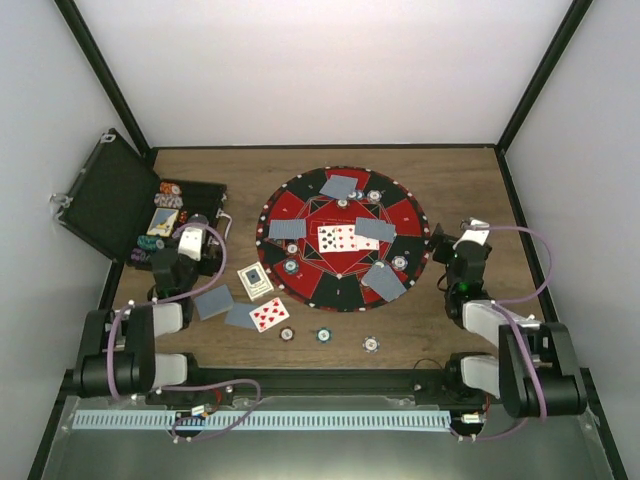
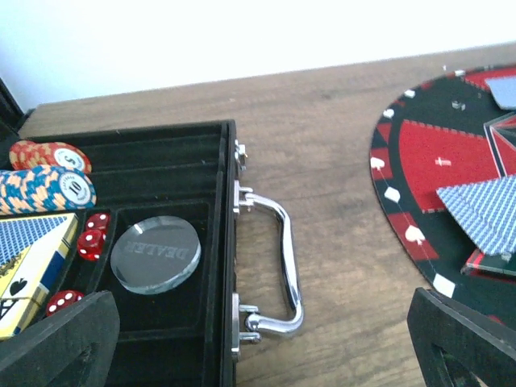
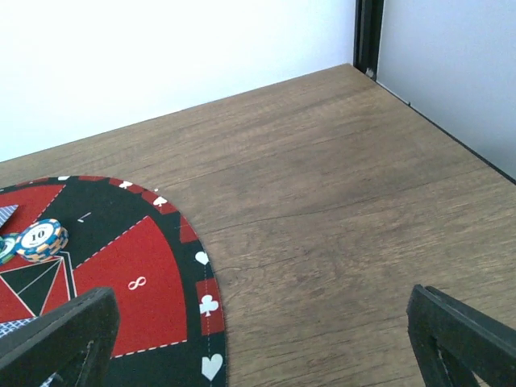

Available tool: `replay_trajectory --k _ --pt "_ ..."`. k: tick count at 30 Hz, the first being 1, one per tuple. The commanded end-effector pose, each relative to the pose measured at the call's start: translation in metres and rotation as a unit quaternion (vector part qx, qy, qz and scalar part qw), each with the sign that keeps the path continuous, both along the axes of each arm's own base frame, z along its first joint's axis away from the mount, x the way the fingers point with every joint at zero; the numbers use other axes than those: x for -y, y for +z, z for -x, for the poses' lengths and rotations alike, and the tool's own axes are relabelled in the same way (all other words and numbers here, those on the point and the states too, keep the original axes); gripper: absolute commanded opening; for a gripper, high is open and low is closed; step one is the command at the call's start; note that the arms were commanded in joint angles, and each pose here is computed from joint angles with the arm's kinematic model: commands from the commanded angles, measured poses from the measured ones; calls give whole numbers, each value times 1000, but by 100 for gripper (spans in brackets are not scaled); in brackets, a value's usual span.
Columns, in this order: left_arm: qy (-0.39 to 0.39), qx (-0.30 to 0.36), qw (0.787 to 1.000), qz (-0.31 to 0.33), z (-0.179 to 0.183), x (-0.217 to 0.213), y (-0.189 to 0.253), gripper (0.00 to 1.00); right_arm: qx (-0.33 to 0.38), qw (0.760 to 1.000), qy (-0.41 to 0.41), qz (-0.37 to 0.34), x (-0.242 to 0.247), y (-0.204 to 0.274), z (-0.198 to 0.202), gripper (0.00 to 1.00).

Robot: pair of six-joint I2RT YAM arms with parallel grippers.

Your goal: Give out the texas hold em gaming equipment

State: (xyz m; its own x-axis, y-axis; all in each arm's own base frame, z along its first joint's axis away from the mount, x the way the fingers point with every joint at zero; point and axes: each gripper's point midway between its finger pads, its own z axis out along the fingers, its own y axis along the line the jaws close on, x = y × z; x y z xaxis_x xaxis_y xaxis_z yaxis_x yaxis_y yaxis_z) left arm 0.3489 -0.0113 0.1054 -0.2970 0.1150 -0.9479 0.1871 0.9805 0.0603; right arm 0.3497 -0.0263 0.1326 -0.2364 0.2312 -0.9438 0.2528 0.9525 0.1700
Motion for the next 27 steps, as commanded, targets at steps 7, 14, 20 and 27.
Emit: replay_trajectory --k 7,14,20,27 --pt "38 167 984 45 -12 -5 45 100 127 991 -1 40 3 34 -10 100" --pt "99 97 989 44 -43 -22 28 100 139 980 109 89 -34 20 -27 100" --pt "99 107 988 46 -41 -21 31 100 121 983 112 80 -34 16 -28 100" --pt "99 106 988 45 -41 -21 30 100 119 983 111 80 -34 15 -28 100"
